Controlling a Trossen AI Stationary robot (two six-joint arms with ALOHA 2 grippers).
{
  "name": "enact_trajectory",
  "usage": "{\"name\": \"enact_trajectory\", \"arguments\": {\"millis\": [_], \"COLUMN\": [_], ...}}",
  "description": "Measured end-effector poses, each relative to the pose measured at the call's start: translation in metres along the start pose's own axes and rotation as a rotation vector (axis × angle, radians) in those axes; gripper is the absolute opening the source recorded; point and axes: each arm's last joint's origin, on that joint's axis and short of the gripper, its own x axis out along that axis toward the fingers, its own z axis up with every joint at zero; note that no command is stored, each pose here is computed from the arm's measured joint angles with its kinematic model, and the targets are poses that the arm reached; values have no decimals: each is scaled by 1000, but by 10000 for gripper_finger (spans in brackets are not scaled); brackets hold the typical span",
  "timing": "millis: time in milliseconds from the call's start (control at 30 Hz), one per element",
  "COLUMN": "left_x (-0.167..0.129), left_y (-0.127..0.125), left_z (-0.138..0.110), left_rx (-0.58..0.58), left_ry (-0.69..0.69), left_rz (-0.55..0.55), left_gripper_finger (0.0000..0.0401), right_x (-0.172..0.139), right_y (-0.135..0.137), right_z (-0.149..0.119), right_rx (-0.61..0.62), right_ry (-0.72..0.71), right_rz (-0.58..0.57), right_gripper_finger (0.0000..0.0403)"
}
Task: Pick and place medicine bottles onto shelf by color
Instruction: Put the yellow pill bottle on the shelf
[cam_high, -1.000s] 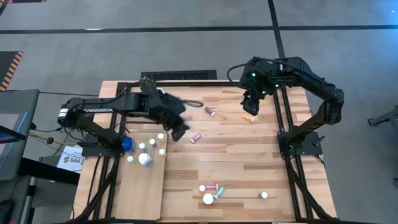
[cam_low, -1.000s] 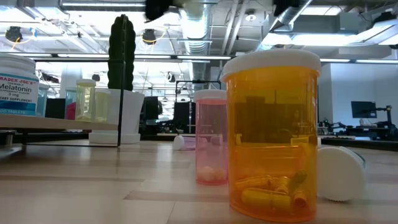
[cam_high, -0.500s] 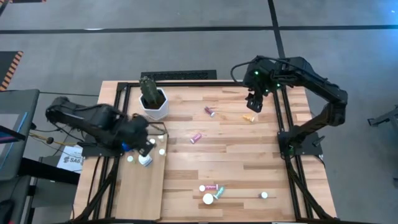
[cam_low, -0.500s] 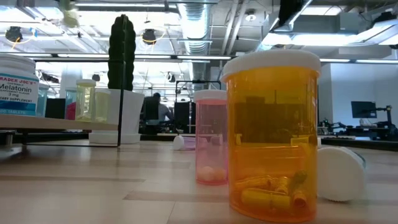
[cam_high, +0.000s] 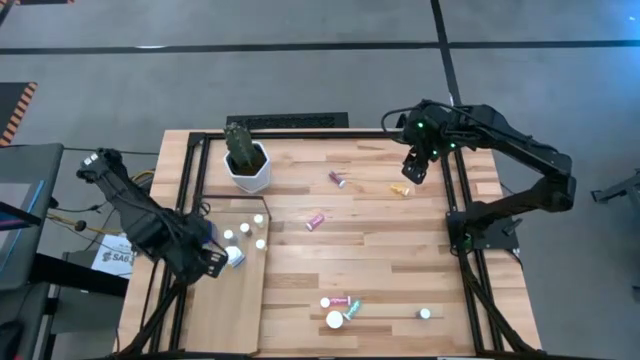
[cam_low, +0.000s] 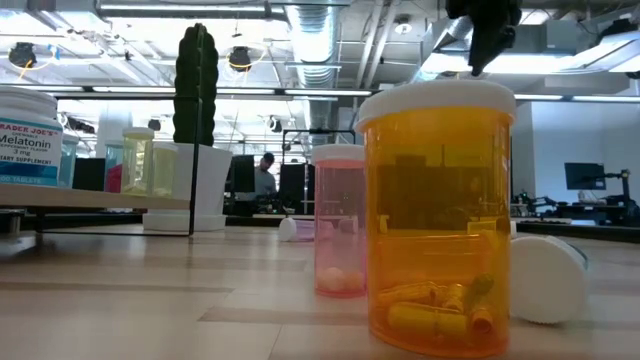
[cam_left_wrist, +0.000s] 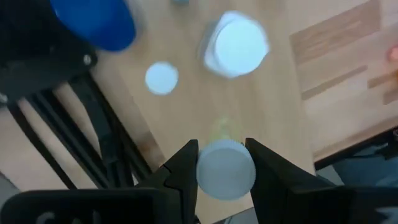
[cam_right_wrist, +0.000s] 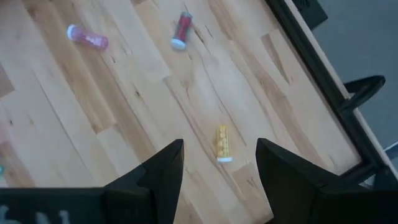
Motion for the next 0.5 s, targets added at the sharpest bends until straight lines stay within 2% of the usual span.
{"name": "enact_trajectory", "arguments": {"millis": [200,500], "left_x": [31,72], "left_y": [11,19], "left_z": [-17,-22], "left_rx": [-64,-124], "left_ry": [30,13], "left_rz": [70,64], "left_gripper_finger": [94,94], "right_x": [-2,0], "right_y": [-2,-2], "right_z": [-2,0], "right_rx": [26,26], "right_ry": [-9,-23], "right_rz": [-2,3], "right_gripper_finger": [220,220]}}
